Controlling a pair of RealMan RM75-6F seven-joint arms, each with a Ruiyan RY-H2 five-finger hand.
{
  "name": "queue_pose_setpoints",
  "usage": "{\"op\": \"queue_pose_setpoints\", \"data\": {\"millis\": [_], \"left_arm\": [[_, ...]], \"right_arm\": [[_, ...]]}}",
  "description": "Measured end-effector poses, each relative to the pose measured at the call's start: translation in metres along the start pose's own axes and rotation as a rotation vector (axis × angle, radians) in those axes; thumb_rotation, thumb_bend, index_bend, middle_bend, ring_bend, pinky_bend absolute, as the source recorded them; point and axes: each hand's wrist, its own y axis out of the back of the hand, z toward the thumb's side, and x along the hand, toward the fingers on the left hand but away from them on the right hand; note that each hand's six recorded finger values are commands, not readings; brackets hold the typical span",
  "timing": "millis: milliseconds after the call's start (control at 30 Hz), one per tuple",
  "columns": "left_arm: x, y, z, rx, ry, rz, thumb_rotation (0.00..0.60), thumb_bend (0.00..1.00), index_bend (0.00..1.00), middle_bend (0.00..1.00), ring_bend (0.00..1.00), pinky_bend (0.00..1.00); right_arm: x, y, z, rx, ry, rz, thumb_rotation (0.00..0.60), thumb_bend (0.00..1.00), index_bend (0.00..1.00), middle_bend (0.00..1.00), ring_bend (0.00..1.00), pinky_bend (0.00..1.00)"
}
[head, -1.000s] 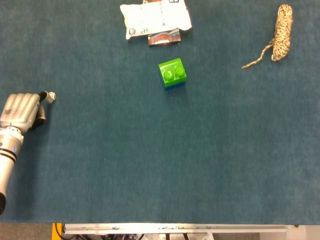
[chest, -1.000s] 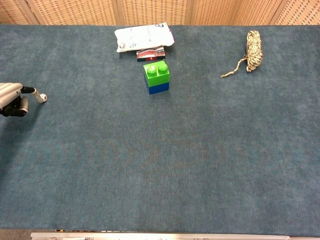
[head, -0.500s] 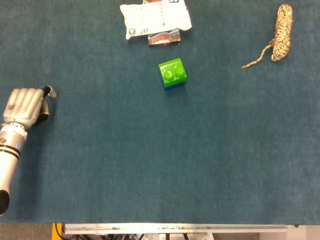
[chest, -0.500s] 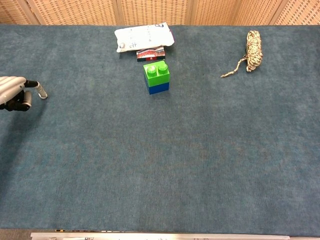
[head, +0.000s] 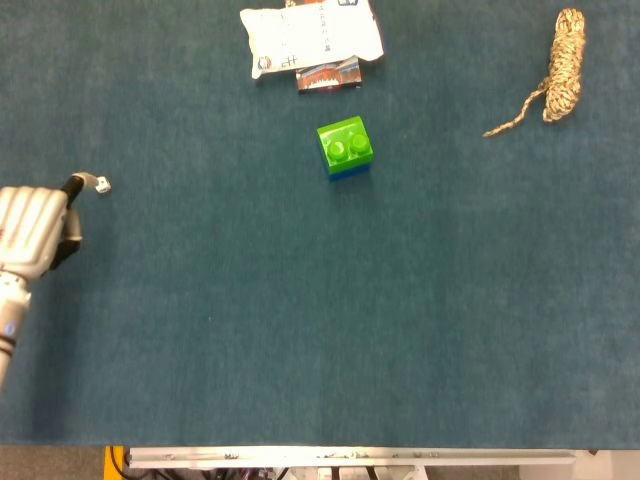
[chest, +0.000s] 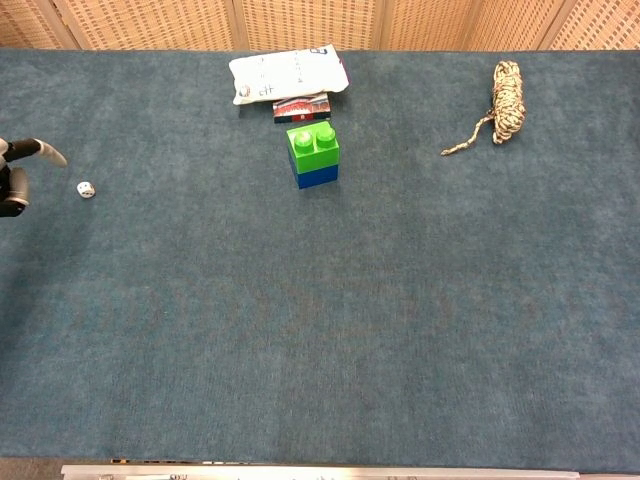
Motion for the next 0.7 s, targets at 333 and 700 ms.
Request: {"op": "queue_pose_setpoints", "data": {"millis": [333,700], "left_arm": [[-0.053,0.042,0.003,-0.042,-0.065,0.204,0.600,0.59,0.26,0.08,0.14,0.42],[-0.097,0.057,0.003,-0.093,-0.126,0.261,0.600,0.59,0.38,0.08,0.13,0.39]], "right_arm": [[-0.001,-0.005,0.002,0.012,-0.001,0.014,0.600,0.09,0.20,0.20,0.09,0.28],[-0.001,-0.003,0.001,0.012,-0.001,0.006,0.600,0.09,0.20,0.20,0.09,0.28]]}}
